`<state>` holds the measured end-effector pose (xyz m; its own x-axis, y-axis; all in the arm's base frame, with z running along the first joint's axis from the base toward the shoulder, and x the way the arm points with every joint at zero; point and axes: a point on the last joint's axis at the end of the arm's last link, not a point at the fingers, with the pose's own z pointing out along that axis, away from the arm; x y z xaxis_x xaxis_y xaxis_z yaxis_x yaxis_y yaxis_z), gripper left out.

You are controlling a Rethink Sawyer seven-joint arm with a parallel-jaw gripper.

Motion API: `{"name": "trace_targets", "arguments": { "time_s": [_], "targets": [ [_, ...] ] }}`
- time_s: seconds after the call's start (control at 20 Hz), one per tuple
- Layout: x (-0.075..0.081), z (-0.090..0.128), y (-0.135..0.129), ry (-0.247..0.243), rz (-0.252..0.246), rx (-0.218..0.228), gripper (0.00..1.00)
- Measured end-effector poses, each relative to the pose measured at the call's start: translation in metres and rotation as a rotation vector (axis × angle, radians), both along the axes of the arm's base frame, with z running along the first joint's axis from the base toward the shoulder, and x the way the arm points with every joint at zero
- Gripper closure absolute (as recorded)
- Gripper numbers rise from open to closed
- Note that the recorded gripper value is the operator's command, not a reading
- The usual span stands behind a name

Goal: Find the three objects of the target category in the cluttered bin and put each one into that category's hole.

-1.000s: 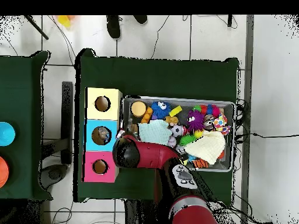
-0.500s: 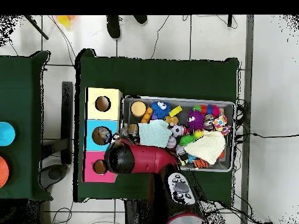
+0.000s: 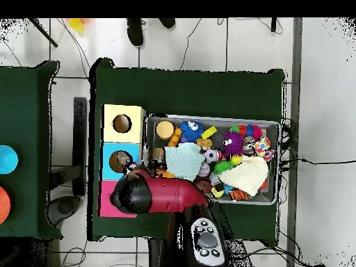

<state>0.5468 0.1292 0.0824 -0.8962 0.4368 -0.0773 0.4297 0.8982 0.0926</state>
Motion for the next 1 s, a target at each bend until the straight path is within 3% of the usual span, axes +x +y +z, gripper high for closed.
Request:
{"name": "trace_targets", "arguments": {
  "time_s": [0.4, 0.75, 1.0],
  "targets": [
    [-0.012, 0.037, 0.017, -0.004, 0.003, -0.024, 1.00],
    [-0.033, 0.084, 0.045, 0.050, 0.025, -0.032, 1.00],
    [-0.037, 0.100, 0.056, 0.068, 0.015, -0.019, 1.00]
  ]
}}
